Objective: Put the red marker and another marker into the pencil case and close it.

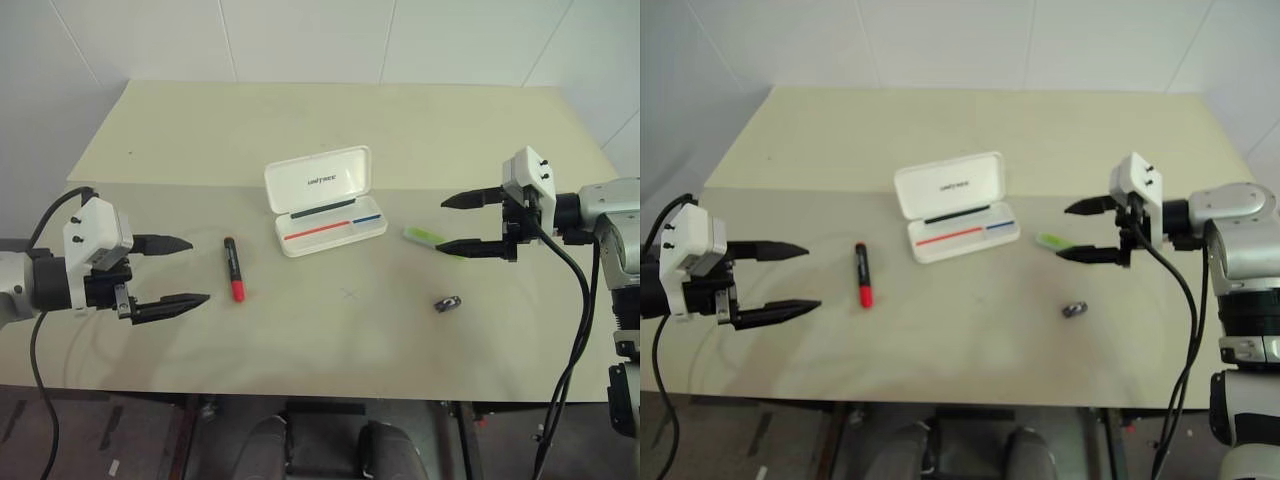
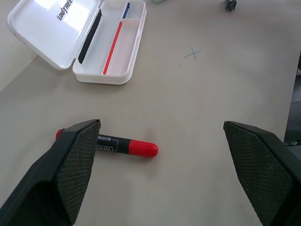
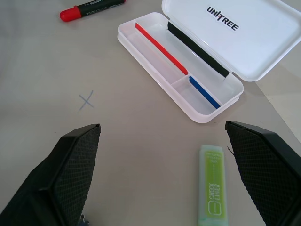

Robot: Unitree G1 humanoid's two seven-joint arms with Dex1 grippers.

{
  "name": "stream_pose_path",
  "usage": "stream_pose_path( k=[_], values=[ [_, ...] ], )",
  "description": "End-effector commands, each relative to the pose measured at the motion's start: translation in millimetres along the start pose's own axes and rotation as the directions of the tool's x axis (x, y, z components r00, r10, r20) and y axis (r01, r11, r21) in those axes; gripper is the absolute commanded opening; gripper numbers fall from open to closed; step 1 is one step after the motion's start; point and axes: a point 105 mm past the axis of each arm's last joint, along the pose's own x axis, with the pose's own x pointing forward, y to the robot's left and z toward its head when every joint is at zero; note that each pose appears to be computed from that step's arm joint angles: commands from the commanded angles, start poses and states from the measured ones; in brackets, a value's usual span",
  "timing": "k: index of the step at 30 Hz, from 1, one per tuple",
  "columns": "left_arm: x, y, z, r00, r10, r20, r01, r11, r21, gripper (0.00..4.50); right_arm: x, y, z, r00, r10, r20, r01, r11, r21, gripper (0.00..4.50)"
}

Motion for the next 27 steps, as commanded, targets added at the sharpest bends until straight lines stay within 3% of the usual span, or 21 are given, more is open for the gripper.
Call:
stream_pose_path(
  k=[1,9,14,17,27],
  values=[
    [-0.5,-0.1,9.7,1.000,-0.007,0.026,0.006,0.999,0.039,4.48,-7.2,1.4,10.8,1.000,0.004,0.018,-0.004,0.999,-0.033,4.50],
    [10.8,0.3,12.9,0.998,-0.031,0.049,0.029,0.999,0.044,4.48,-6.7,1.3,10.3,1.000,0.003,0.020,-0.003,1.000,-0.028,4.50],
    [95.2,15.2,41.9,0.985,-0.062,0.159,0.047,0.994,0.099,4.48,-0.1,-0.1,14.1,0.999,0.008,0.041,-0.007,0.999,-0.039,4.50],
    [126.9,16.8,44.3,0.981,-0.126,0.147,0.110,0.988,0.111,4.48,1.7,6.5,19.4,0.998,0.024,0.053,-0.021,0.998,-0.056,4.50],
    [180.7,27.5,33.6,0.978,-0.177,0.113,0.168,0.982,0.087,4.48,-10.4,27.7,28.4,0.997,-0.036,0.074,0.040,0.997,-0.060,4.50]
  ],
)
